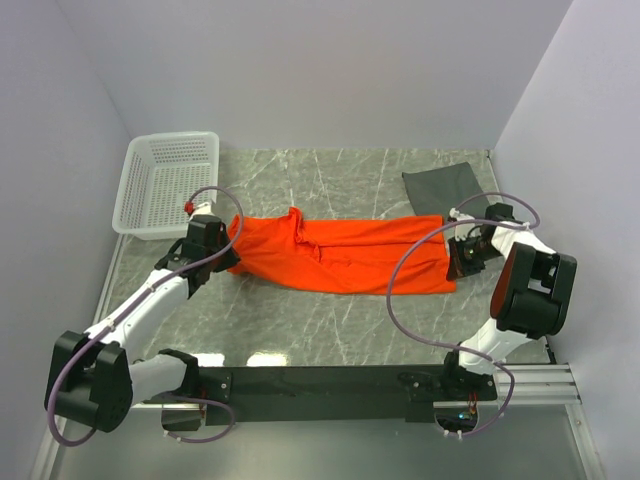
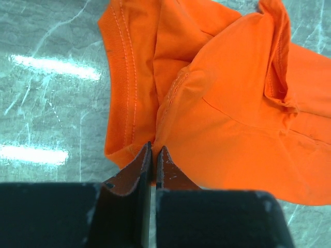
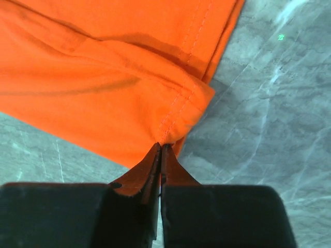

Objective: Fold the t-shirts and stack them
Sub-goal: Fold the tshirt

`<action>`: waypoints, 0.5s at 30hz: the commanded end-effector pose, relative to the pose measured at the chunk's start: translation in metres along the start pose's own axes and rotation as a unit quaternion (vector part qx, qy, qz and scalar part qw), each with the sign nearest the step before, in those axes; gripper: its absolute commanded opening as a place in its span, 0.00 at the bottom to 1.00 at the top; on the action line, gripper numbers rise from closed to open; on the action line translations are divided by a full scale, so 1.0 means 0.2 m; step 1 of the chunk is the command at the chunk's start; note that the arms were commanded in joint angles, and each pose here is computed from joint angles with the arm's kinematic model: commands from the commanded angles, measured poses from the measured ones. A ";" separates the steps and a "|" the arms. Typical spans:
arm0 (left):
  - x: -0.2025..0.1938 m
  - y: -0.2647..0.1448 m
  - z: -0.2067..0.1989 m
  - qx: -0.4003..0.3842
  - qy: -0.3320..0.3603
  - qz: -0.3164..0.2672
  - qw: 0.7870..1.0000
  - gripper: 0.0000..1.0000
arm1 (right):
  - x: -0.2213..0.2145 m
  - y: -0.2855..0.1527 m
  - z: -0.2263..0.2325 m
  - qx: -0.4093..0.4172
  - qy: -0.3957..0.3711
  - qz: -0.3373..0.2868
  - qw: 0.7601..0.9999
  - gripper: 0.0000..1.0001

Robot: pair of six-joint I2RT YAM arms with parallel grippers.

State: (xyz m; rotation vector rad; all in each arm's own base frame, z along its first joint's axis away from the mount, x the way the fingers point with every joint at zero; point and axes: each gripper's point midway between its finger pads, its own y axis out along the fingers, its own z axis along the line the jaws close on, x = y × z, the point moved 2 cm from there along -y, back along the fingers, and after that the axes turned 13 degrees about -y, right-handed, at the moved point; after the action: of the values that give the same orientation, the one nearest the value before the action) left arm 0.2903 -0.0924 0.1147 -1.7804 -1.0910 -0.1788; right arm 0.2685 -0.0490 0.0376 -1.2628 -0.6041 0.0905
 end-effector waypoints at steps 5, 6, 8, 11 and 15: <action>0.04 -0.08 0.00 -0.009 -0.028 -0.033 0.999 0.01 | 0.06 -0.19 -0.02 -0.076 -0.040 -0.041 0.995 0.00; 0.04 -0.08 0.01 -0.009 -0.035 -0.036 0.999 0.01 | 0.05 -0.20 -0.01 -0.080 -0.043 -0.041 0.995 0.00; 0.05 -0.10 0.03 -0.005 -0.043 -0.047 0.998 0.01 | 0.03 -0.22 0.00 -0.087 -0.050 -0.041 0.994 0.00; 0.04 -0.14 0.06 -0.001 -0.058 -0.054 0.997 0.01 | 0.00 -0.24 0.01 -0.097 -0.058 -0.038 0.993 0.00; 0.00 -0.16 0.11 0.010 -0.089 -0.052 0.995 0.01 | -0.07 -0.24 0.03 -0.096 -0.072 -0.032 0.992 0.00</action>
State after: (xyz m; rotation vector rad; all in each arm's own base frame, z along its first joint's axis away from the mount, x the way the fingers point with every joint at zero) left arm 0.2652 -0.0798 0.1274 -1.7778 -1.2408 -0.1352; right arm 0.2501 -0.0556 0.0764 -1.3916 -0.7696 0.0464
